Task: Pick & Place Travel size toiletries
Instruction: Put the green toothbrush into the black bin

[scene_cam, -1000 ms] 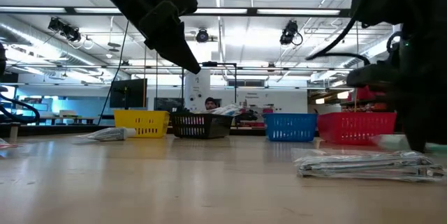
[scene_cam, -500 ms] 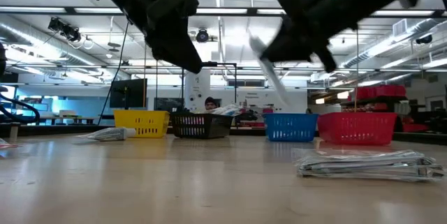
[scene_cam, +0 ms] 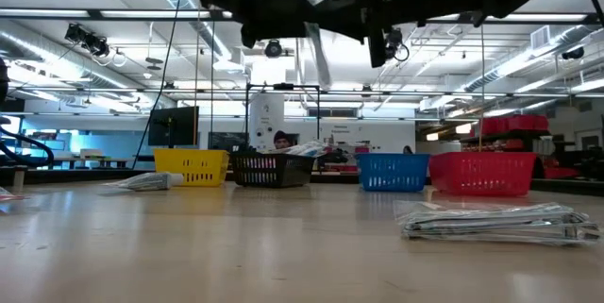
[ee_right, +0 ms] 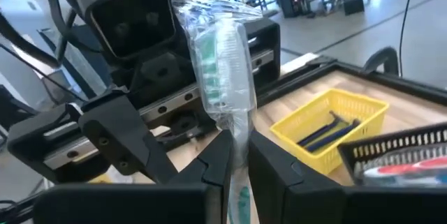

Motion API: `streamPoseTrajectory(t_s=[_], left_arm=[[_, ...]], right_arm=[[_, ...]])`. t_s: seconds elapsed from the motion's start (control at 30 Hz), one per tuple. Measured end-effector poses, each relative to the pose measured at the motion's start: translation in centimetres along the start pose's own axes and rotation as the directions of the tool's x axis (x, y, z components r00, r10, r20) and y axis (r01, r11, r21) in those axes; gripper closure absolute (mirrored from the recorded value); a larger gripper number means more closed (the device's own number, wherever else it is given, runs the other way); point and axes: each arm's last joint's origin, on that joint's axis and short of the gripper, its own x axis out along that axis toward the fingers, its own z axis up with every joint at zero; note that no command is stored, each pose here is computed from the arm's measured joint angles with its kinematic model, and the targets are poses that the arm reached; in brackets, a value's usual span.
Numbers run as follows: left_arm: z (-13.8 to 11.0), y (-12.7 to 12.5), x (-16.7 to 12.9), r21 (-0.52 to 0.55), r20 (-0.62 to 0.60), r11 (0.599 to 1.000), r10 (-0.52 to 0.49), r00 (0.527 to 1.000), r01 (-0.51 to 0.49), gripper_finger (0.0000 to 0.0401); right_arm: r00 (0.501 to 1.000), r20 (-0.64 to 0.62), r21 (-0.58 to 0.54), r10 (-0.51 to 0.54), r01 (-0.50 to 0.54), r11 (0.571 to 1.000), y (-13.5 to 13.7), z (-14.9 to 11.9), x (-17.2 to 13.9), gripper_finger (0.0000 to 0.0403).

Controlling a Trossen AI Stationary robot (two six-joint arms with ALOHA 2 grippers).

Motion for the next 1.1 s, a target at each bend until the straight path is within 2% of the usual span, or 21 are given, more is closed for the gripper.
streamPoseTrajectory(t_s=[0.33,0.6,0.77,0.87,1.1], left_arm=[[0.3,0.9,0.2,-0.054,0.025,0.997,0.048,0.999,-0.047,0.0225],[0.4,1.3,0.3,-0.057,0.023,0.998,0.043,0.999,-0.042,0.0306],[0.4,1.4,0.3,-0.048,0.023,0.997,0.055,0.998,-0.054,0.0354],[0.3,1.5,0.3,-0.048,0.019,0.997,0.062,0.998,-0.061,0.0362],[0.0,2.5,0.4,-0.042,-0.021,0.994,0.102,0.995,-0.103,0.0351]], right_arm=[[0.997,0.067,-0.013,0.025,-0.024,1.000,-0.2,0.8,0.1,0.0355],[0.997,0.072,-0.015,0.013,-0.012,1.000,-0.4,0.9,0.1,0.0355],[0.994,0.094,-0.014,-0.049,0.050,0.999,-1.0,1.2,0.3,0.0355],[0.995,0.082,-0.005,-0.047,0.048,0.999,-1.3,1.2,0.3,0.0354],[0.997,0.008,0.026,-0.073,0.073,0.997,-1.9,0.6,0.4,0.0354]])
